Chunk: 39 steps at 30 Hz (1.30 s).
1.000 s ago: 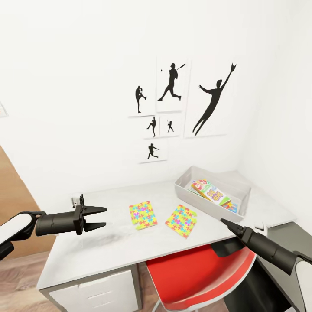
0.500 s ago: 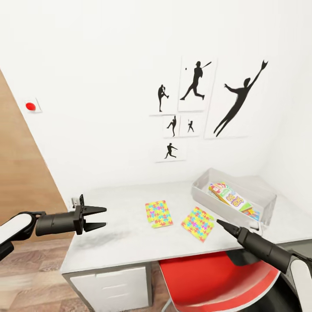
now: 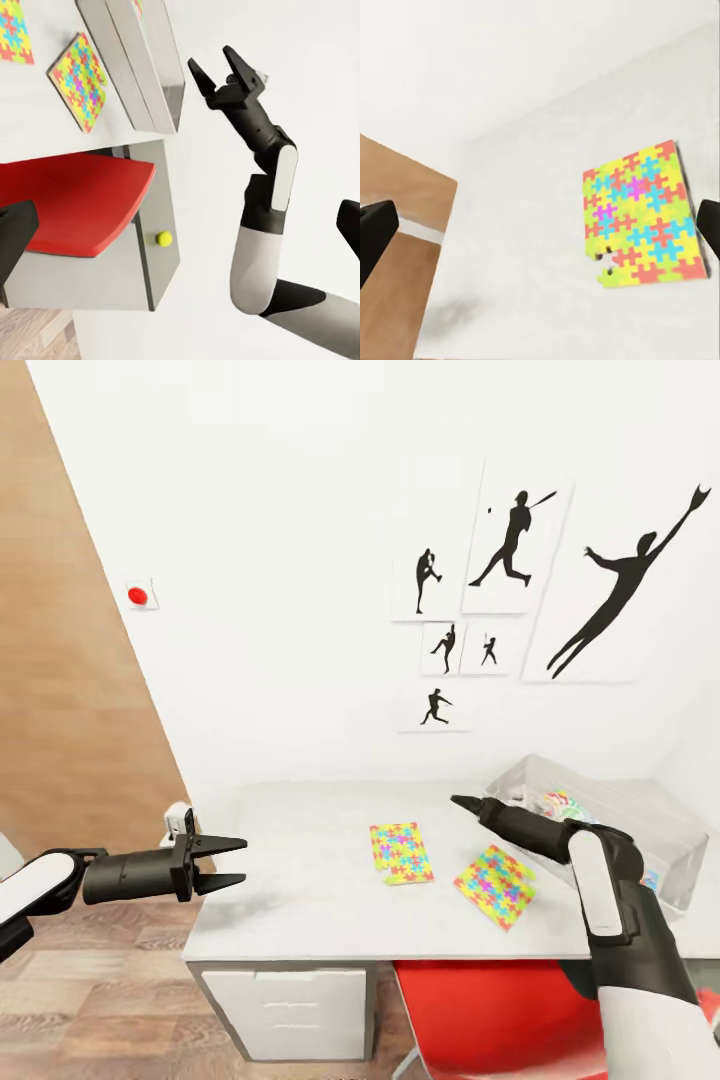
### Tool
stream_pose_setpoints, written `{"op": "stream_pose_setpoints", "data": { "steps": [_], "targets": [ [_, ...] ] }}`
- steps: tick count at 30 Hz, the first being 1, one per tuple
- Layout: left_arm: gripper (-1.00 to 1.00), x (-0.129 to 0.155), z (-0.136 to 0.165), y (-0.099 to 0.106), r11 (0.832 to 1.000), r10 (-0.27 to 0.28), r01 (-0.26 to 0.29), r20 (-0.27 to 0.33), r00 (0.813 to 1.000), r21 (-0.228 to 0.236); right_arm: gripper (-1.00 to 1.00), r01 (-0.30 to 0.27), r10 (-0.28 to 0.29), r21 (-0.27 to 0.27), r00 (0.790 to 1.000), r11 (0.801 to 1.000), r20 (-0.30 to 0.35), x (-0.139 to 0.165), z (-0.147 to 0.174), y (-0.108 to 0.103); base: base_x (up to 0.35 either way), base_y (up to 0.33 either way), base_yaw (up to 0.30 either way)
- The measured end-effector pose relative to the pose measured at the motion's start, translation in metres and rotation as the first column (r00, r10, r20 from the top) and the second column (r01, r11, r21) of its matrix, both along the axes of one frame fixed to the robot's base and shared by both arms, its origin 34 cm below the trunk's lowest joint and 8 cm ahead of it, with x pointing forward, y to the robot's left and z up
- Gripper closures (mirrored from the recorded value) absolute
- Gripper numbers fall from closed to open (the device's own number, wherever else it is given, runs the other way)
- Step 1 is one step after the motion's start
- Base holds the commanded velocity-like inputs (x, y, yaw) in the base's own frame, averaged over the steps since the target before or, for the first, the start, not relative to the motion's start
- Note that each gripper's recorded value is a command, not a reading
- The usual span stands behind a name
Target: Put all the toys in the child's room - the three board games (two on the bed and one on the table), the two jigsaw puzzles on the table, and the tennis ball on the table - inside the toy box on the table in the child's room.
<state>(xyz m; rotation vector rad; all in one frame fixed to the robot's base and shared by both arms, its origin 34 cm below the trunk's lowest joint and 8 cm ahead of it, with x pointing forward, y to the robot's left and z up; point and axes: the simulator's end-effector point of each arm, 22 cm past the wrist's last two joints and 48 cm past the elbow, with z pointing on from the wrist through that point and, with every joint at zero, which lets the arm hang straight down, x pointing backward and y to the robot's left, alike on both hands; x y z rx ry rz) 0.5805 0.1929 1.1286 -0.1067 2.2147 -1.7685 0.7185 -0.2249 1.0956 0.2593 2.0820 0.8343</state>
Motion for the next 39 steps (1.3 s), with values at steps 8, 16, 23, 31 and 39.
{"op": "stream_pose_setpoints", "data": {
  "steps": [8, 16, 23, 31, 39],
  "targets": [
    [-1.0, 0.001, -0.004, 0.001, 1.0, 0.002, -0.002, -0.008, 1.0, 0.005, -1.0, 0.071, -0.106, -0.147, 0.965, 0.987, -0.24, 0.057, -0.05, 0.011, 0.0, 0.0, 0.245],
    [-1.0, 0.003, -0.008, 0.001, 1.0, 0.003, -0.003, -0.015, 1.0, 0.005, -1.0, 0.137, -0.202, -0.23, 0.936, 0.963, -0.288, 0.068, -0.074, -0.005, 0.0, 0.0, 0.191],
    [-1.0, 0.003, -0.008, 0.001, 1.0, 0.003, -0.003, -0.016, 1.0, 0.005, -1.0, 0.149, -0.22, -0.245, 0.931, 0.958, -0.292, 0.067, -0.078, -0.014, 0.0, 0.0, 0.024],
    [-1.0, 0.003, -0.008, 0.001, 1.0, 0.004, -0.003, -0.016, 1.0, 0.005, -1.0, 0.157, -0.225, -0.24, 0.93, 0.958, -0.289, 0.067, -0.078, -0.018, 0.0, 0.0, 0.002],
    [-1.0, 0.003, -0.009, 0.002, 1.0, 0.005, -0.005, -0.016, 1.0, 0.009, -1.0, 0.159, -0.226, -0.24, 0.931, 0.958, -0.285, 0.068, -0.077, -0.019, 0.0, 0.0, 0.0]
  ]
}}
